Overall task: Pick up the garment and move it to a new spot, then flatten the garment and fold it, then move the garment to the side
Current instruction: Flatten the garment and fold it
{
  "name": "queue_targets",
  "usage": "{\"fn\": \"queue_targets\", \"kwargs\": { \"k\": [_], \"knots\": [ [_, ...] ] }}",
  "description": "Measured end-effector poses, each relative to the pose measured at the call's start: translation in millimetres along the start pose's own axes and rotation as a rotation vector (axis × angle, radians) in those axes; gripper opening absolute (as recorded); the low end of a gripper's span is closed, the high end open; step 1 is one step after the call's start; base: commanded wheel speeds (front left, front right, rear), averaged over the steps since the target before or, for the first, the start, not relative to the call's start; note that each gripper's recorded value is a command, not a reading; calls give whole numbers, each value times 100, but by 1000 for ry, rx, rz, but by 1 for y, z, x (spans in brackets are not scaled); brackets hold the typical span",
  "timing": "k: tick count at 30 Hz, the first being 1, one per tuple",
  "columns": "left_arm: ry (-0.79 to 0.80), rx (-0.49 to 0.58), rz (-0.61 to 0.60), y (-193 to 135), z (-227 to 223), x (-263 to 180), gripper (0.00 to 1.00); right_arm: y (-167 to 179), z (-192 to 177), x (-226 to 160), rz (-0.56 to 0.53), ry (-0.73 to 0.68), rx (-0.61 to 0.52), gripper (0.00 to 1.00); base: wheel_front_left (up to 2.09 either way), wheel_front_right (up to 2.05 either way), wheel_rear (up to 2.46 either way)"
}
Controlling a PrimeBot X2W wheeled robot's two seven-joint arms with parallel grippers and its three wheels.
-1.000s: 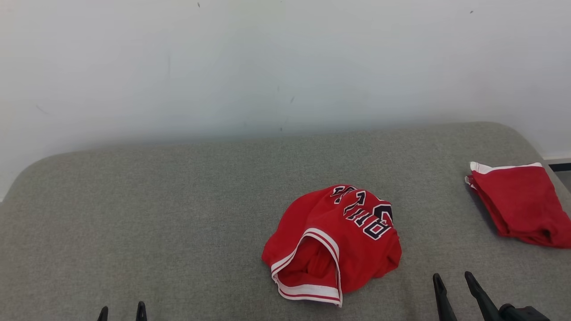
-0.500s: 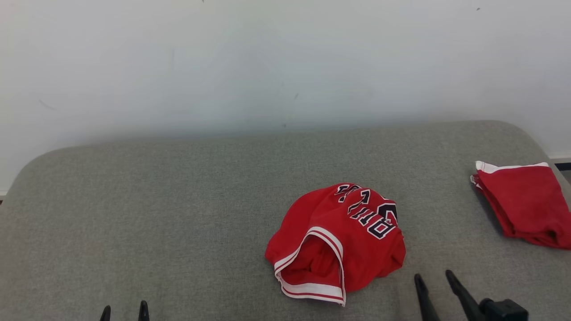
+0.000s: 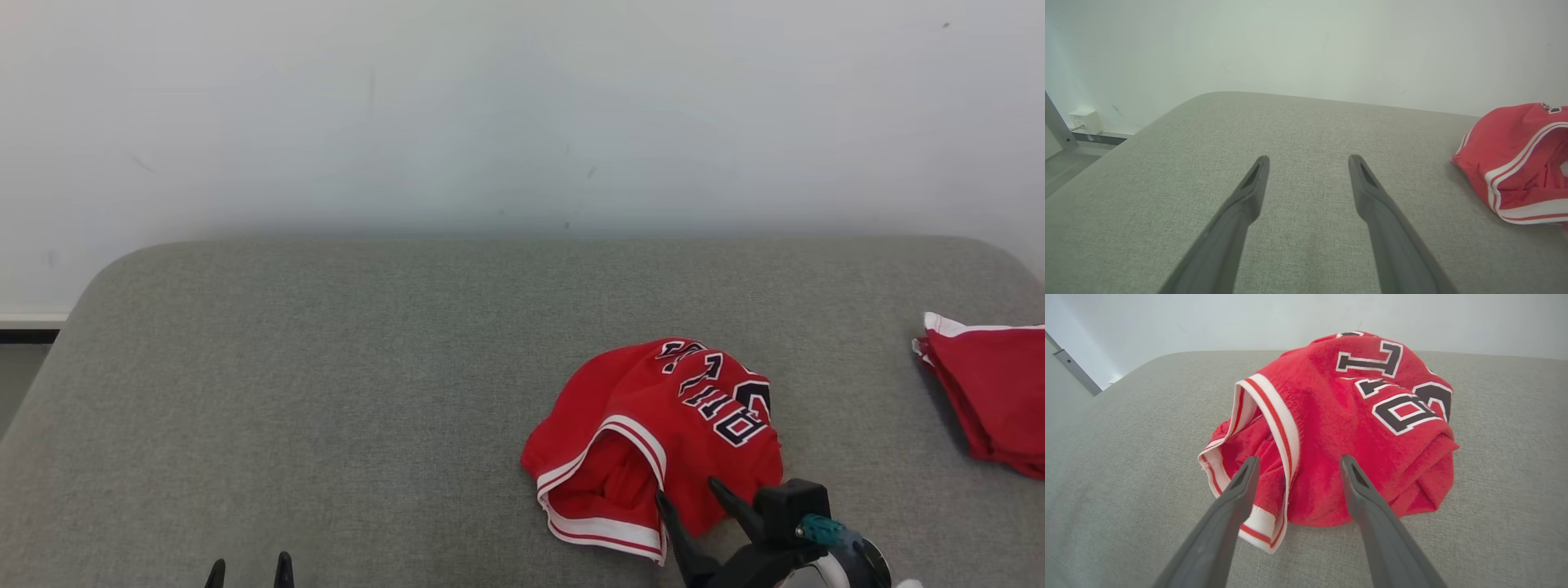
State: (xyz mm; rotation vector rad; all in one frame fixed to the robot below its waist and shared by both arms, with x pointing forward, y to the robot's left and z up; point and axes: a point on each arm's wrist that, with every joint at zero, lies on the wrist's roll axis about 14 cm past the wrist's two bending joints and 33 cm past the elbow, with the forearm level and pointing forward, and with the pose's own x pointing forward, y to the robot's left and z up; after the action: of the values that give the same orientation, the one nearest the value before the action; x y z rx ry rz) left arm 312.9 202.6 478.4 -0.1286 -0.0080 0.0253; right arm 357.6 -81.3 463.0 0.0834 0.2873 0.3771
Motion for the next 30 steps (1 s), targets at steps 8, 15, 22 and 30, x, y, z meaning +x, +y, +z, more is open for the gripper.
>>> {"fn": "queue_targets", "kwargs": {
  "k": [8,15,22,30],
  "knots": [
    [3,-10,48,11,-2,-12,100,-1,6,21,-5,29,-91,100,0,0,0],
    [6,-19,87,21,-4,-22,100,10,-3,33,29,75,-137,100,0,0,0],
    [10,-26,123,29,-5,-29,100,-7,-3,43,-16,75,-188,100,0,0,0],
    [15,-34,132,30,-7,-30,100,-22,0,49,-56,68,-184,0,0,0,0]
  ]
}}
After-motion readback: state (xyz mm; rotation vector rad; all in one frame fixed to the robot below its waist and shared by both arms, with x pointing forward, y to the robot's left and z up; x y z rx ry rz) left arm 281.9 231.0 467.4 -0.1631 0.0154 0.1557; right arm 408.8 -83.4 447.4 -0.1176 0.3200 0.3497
